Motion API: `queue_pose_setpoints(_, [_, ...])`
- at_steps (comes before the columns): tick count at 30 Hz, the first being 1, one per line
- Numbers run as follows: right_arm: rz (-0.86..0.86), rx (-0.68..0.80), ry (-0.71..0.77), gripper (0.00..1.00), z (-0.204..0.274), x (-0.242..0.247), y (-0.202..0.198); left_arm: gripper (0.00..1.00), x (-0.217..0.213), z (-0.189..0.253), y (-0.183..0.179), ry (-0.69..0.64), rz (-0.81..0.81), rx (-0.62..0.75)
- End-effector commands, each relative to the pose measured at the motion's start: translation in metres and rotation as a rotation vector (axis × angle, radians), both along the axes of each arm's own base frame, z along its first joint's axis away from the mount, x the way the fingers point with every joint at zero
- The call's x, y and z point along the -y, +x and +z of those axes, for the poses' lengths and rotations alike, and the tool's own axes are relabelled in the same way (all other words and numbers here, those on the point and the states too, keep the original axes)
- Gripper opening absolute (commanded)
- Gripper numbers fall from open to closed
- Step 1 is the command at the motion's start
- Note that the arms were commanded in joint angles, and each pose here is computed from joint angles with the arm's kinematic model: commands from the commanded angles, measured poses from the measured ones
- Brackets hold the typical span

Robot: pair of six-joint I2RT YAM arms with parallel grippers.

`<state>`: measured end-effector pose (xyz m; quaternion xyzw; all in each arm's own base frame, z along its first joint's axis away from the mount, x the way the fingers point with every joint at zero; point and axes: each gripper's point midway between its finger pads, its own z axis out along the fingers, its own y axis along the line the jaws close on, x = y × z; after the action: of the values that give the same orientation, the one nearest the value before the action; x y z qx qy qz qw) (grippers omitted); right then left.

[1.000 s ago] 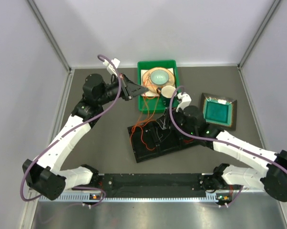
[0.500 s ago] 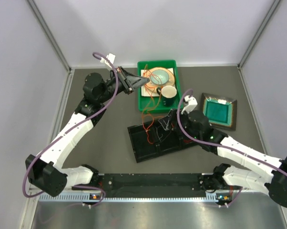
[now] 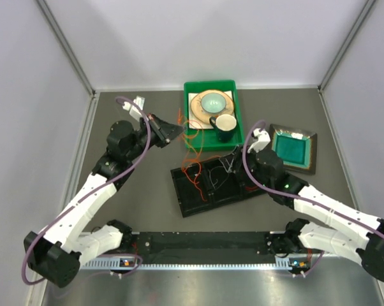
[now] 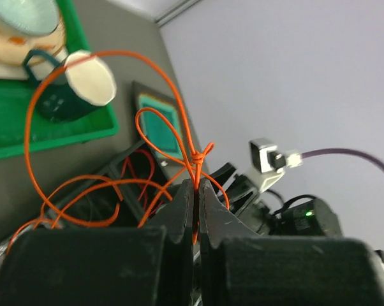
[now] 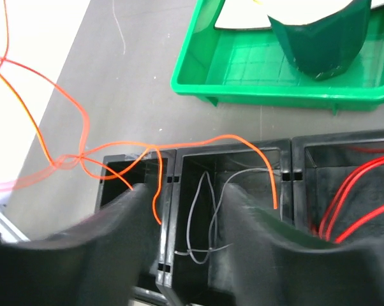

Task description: Untangle the cables

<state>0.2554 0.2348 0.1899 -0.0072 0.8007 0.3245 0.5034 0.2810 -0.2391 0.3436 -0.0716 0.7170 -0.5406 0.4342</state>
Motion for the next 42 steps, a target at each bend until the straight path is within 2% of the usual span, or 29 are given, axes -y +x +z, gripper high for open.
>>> queue_pose_setpoints(1, [0.011,0.002,0.029,0.34,0.002,-0.007,0.006,0.00,0.002,-0.064,0.006,0.045,0.013,-0.109])
queue_pose_setpoints(4, [0.020,-0.007,0.035,0.15,0.003,-0.011,0.006,0.00,0.003,-0.109,0.006,0.099,0.014,-0.195])
queue_pose_setpoints(7, [0.007,-0.018,0.029,0.06,0.000,-0.007,0.005,0.00,0.005,-0.140,-0.003,0.140,-0.018,-0.268])
queue_pose_setpoints(15, [-0.006,-0.014,-0.019,0.05,-0.002,-0.004,0.008,0.00,-0.001,-0.216,-0.027,0.307,-0.051,-0.379])
queue_pose_setpoints(17, [-0.006,-0.014,-0.032,0.05,-0.002,-0.004,0.010,0.00,-0.002,-0.225,-0.028,0.353,-0.041,-0.363])
queue_pose_setpoints(21, [0.007,-0.021,-0.039,0.05,-0.002,-0.009,0.012,0.00,0.003,-0.245,-0.039,0.497,-0.137,-0.298])
queue_pose_setpoints(23, [0.014,-0.024,-0.041,0.04,-0.004,-0.012,0.013,0.00,-0.004,-0.259,-0.050,0.553,-0.163,-0.325])
queue_pose_setpoints(27, [0.018,-0.027,-0.052,0.00,-0.009,-0.012,0.014,0.00,-0.010,-0.259,-0.061,0.637,-0.215,-0.229])
queue_pose_setpoints(30, [0.026,-0.042,-0.103,0.04,-0.013,-0.014,0.017,0.00,-0.004,-0.260,-0.067,0.613,-0.236,-0.206])
queue_pose_setpoints(32, [0.018,-0.035,-0.160,0.06,-0.013,-0.013,0.025,0.00,-0.009,-0.269,-0.068,0.681,-0.210,-0.257])
queue_pose_setpoints(33, [0.017,-0.047,-0.194,0.17,-0.017,-0.012,0.026,0.00,-0.017,-0.280,-0.063,0.742,-0.183,-0.279])
queue_pose_setpoints(35, [0.014,-0.045,-0.278,0.22,-0.017,-0.009,0.033,0.00,-0.011,-0.278,-0.060,0.756,-0.189,-0.267])
queue_pose_setpoints(39, [0.029,-0.064,-0.387,0.40,-0.035,-0.010,0.044,0.00,0.000,-0.285,-0.062,0.778,-0.236,-0.279])
queue_pose_setpoints(42, [0.065,-0.072,-0.421,0.46,-0.042,-0.016,0.046,0.12,0.005,-0.286,-0.063,0.813,-0.265,-0.300])
